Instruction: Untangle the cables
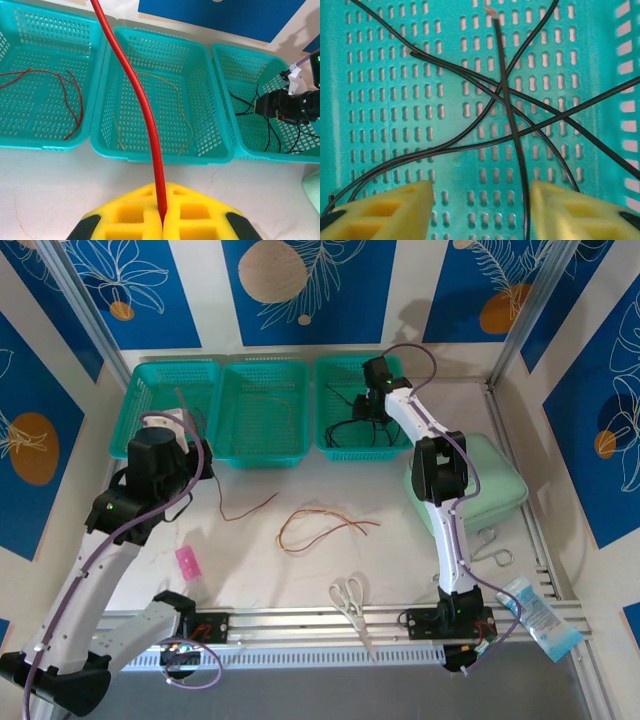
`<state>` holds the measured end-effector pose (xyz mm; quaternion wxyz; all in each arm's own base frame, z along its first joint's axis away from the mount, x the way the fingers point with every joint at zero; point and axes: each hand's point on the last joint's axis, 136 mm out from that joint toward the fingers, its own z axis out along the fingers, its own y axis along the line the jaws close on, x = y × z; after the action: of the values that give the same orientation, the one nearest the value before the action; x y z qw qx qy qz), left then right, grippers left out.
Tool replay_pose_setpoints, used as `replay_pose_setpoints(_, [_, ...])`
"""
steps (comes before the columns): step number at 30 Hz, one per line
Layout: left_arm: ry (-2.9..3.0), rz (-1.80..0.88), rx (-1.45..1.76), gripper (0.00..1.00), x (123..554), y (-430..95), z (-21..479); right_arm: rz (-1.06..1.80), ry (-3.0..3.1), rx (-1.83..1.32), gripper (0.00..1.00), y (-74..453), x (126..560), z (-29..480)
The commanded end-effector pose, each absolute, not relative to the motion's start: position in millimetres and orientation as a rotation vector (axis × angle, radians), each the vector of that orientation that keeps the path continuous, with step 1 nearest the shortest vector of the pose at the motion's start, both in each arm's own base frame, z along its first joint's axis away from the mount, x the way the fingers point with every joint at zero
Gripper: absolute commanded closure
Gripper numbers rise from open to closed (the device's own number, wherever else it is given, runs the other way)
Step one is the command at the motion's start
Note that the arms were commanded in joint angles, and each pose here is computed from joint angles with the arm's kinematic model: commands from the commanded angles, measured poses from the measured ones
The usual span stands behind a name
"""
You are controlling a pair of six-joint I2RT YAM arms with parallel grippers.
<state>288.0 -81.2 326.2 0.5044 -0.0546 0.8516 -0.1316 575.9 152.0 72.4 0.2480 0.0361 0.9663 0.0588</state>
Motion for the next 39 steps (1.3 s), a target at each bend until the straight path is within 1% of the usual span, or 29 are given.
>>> replay_pose_setpoints(1, [2.019, -0.323, -0.147, 1.00, 287.5, -77.6, 341.6, 0.198, 2.520, 0.082, 0.37, 153.2, 579.4, 139.3])
replay_pose_setpoints(8, [1.949, -0.312, -0.075, 1.00, 288.3, -79.8, 381.2, 0.240, 2.389, 0.073, 0.14, 148.3, 570.3, 209.2])
replay_pose_setpoints(12, [1.921, -0.312, -0.034, 1.00, 294.4, -85.9, 398.1, 0.278, 2.343, 0.089, 0.09, 143.1, 563.4, 238.3])
replay_pose_setpoints(16, [1.891, -0.275, 0.025, 1.00, 305.8, -93.4, 419.8, 0.320, 2.291, 0.094, 0.08, 140.3, 551.8, 262.6])
replay_pose_setpoints(20, [1.848, -0.204, 0.082, 1.00, 316.9, -98.1, 455.1, 0.380, 2.245, 0.115, 0.08, 136.3, 540.2, 280.3])
replay_pose_setpoints(26, [1.766, 0.015, 0.072, 1.00, 341.7, -80.7, 509.3, 0.446, 2.203, 0.097, 0.08, 137.2, 525.6, 301.7])
replay_pose_setpoints(33, [1.703, 0.228, 0.121, 1.00, 381.9, -77.8, 559.3, 0.438, 2.165, 0.026, 0.08, 138.2, 521.2, 323.0])
replay_pose_setpoints(36, [1.655, 0.334, 0.136, 1.00, 399.4, -75.7, 575.0, 0.450, 2.160, 0.001, 0.08, 140.3, 517.6, 328.7])
replay_pose_setpoints(39, [1.636, 0.469, 0.134, 1.00, 419.2, -66.7, 574.4, 0.476, 2.151, -0.012, 0.08, 143.5, 513.5, 334.1])
